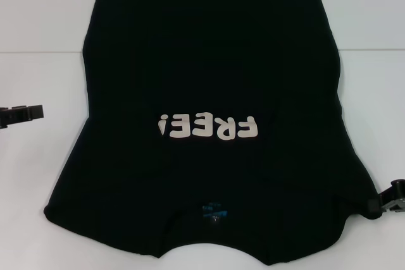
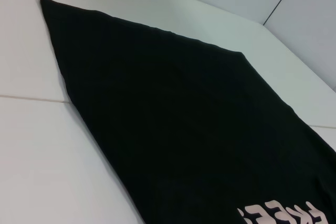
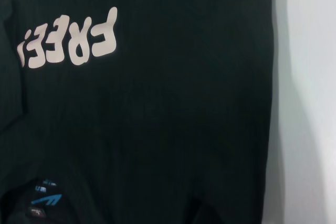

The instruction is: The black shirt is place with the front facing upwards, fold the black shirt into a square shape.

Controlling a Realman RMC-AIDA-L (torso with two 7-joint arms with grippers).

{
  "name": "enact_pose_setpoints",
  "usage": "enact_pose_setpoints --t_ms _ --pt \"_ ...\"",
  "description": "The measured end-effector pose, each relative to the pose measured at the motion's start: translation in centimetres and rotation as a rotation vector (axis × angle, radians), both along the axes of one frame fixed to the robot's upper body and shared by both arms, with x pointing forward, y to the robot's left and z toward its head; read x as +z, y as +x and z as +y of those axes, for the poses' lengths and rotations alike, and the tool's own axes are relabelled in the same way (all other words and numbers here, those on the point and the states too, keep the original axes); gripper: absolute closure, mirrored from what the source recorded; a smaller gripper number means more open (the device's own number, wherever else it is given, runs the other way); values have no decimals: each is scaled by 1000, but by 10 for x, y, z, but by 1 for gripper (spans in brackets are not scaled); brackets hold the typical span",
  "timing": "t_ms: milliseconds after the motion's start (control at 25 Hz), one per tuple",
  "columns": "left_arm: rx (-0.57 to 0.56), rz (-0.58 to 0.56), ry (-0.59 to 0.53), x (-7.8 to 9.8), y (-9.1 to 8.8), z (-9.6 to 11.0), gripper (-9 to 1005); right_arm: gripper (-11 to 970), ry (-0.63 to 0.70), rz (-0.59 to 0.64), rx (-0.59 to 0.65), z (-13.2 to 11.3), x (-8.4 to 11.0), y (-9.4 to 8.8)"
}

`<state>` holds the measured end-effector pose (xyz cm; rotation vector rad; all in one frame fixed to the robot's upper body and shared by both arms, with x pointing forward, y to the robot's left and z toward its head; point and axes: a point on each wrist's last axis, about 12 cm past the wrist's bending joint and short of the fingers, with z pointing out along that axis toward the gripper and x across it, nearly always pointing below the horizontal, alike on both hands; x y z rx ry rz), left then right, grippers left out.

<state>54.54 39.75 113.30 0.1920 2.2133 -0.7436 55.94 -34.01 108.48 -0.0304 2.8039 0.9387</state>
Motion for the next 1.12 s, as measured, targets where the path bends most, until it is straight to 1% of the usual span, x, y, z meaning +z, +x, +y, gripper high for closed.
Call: enact_pose_setpoints --t_ms 240,440,560,800,1120 --pt "4 3 1 2 -5 4 528 944 -5 -4 -12 -9 4 -1" --pt "3 16 -7 7 -16 11 528 944 15 -21 -41 -24 12 -4" --pt "-1 26 -26 8 -23 15 526 944 42 -35 -48 -29 15 -5" --pt "-39 143 -2 4 -37 18 524 943 46 -31 -36 -27 13 -7" --pt "-93 241 -18 -2 -43 11 519 943 52 -34 -36 -28 10 -11"
